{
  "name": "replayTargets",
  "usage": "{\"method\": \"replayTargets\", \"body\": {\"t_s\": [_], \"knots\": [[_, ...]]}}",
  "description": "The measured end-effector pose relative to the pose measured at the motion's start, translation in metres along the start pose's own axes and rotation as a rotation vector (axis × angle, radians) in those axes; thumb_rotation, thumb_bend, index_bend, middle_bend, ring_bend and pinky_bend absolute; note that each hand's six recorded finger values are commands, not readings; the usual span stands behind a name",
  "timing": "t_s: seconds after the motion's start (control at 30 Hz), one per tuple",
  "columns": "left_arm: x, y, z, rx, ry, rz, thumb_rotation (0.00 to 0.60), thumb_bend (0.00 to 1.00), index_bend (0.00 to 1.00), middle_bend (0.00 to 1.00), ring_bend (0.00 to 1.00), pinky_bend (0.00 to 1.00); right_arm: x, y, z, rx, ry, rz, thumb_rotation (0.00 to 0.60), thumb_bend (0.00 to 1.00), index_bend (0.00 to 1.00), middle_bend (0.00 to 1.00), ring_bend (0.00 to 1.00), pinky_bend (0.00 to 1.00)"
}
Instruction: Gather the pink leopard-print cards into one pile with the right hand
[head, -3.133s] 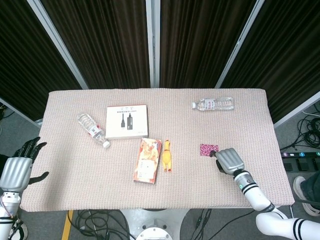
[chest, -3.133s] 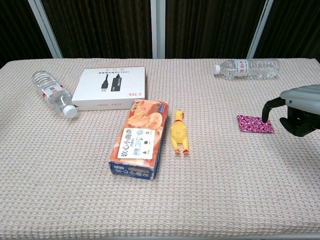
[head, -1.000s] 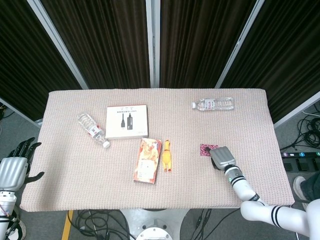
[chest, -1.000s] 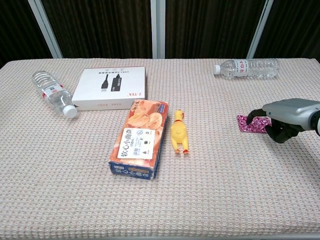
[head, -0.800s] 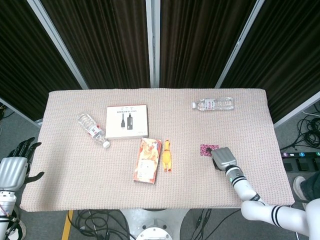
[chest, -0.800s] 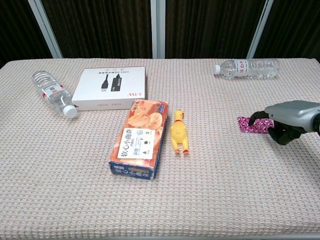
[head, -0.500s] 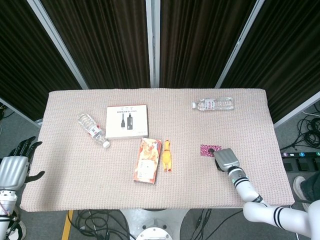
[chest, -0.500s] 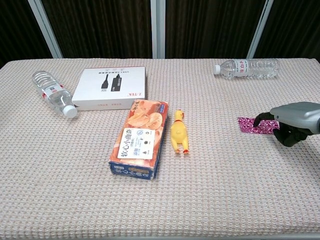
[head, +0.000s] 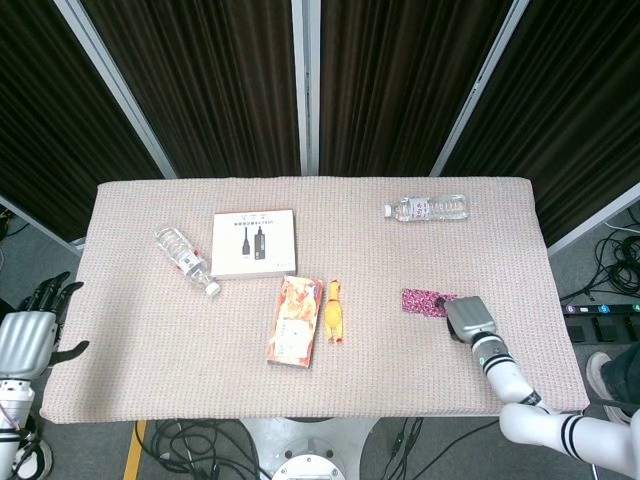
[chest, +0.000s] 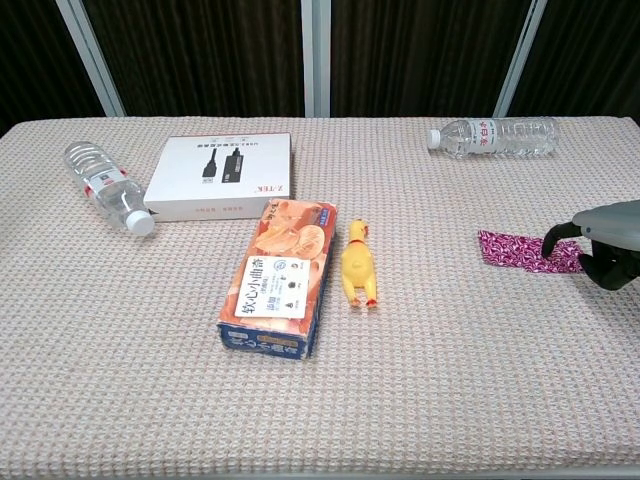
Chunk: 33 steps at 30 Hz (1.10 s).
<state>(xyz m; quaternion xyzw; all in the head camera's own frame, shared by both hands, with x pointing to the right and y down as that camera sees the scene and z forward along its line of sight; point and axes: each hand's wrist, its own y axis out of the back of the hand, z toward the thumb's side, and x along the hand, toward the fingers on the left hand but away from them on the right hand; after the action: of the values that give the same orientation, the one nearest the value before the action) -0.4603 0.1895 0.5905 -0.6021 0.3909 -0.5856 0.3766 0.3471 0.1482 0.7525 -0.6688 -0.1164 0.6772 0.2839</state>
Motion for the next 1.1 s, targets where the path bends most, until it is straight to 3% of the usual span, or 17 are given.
{"method": "replayTargets", "body": {"t_s": [0.33,0.63,1.1], "knots": [[0.001,0.0,0.001,0.002,-0.004,0.001,0.6,0.0,0.22,0.19,0.13,0.3,0.003,0.0,-0.011,-0.013,-0.021,-0.003,0.6,0.71,0.25,1.0,1.0,1.0],[0.002,0.002,0.002,-0.001,-0.004,0.009,0.6,0.0,0.22,0.19,0.13,0.3,0.01,0.022,0.013,-0.043,0.05,-0.078,0.6,0.71,0.25,1.0,1.0,1.0],[0.001,0.002,-0.001,-0.005,0.003,0.009,0.6,0.0,0.22,0.19,0.13,0.3,0.002,0.013,0.036,-0.041,0.077,-0.036,0.6,0.71,0.25,1.0,1.0,1.0]]}}
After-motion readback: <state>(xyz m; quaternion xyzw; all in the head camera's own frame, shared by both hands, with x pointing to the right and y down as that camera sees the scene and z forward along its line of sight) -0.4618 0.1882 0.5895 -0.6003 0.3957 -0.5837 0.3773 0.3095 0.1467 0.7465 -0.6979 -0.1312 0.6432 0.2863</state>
